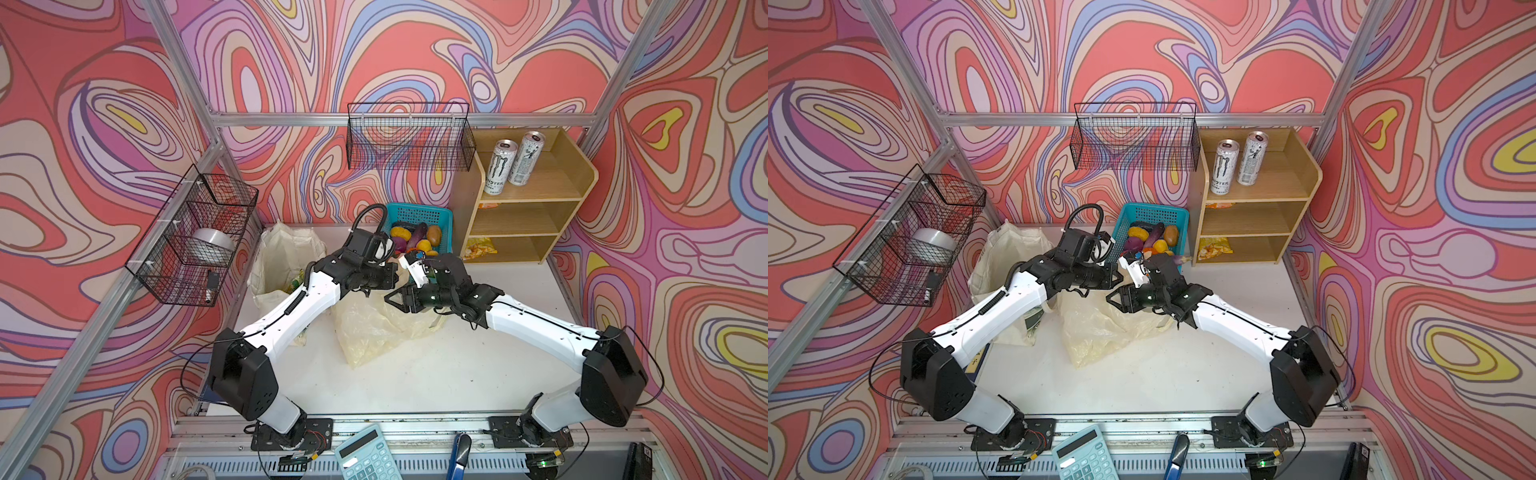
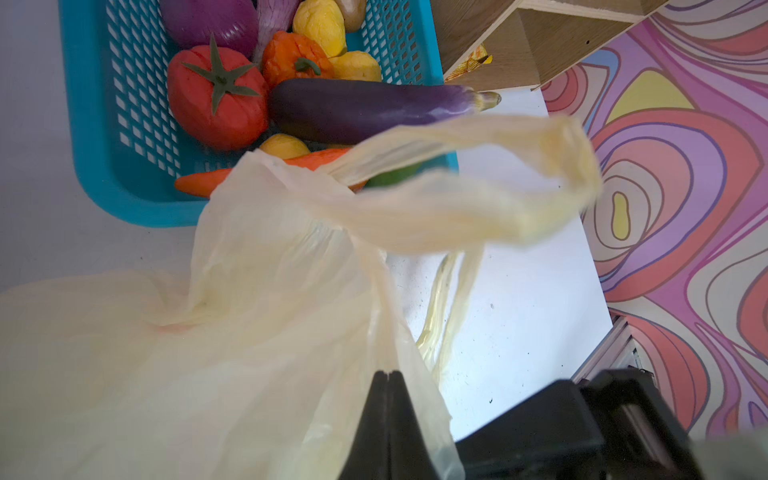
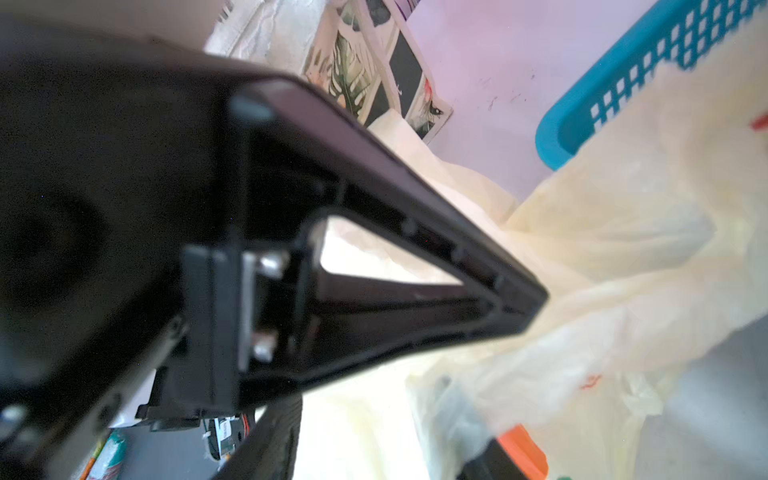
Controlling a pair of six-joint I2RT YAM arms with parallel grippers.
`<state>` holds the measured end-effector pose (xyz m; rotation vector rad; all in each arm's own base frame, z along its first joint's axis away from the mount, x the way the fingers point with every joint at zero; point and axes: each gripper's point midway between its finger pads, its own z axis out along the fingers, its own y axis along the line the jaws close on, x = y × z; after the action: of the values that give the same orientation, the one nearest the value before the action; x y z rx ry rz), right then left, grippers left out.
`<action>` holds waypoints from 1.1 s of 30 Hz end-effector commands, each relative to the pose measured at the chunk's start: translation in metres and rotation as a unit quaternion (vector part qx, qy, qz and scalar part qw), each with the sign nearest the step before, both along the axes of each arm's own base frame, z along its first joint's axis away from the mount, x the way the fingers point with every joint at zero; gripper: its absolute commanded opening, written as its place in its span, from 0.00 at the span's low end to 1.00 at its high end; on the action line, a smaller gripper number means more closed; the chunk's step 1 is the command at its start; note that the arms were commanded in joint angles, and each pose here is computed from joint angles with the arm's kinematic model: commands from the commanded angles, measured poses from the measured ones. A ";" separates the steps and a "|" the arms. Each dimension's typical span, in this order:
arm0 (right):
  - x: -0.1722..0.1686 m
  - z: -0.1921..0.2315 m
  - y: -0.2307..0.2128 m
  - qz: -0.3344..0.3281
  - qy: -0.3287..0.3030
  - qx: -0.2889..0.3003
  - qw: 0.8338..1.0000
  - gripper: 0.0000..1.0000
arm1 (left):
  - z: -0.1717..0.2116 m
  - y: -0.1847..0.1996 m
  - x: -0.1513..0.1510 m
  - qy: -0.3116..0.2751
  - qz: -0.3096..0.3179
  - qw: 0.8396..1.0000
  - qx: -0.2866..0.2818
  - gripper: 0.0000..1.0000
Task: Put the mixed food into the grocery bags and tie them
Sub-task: 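Open both grippers to release the plastic bag and draw them back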
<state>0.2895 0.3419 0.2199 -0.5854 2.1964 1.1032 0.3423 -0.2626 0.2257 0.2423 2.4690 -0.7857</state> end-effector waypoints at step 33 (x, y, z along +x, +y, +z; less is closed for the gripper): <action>0.071 -0.001 -0.218 -0.368 0.067 -0.020 0.927 0.70 | -0.029 -0.040 -0.048 -0.085 -0.037 0.956 0.277 0.78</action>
<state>0.3622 0.1354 0.2146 0.2432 2.2717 0.7169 0.2866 -0.3231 0.2090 0.5967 2.4368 -0.3134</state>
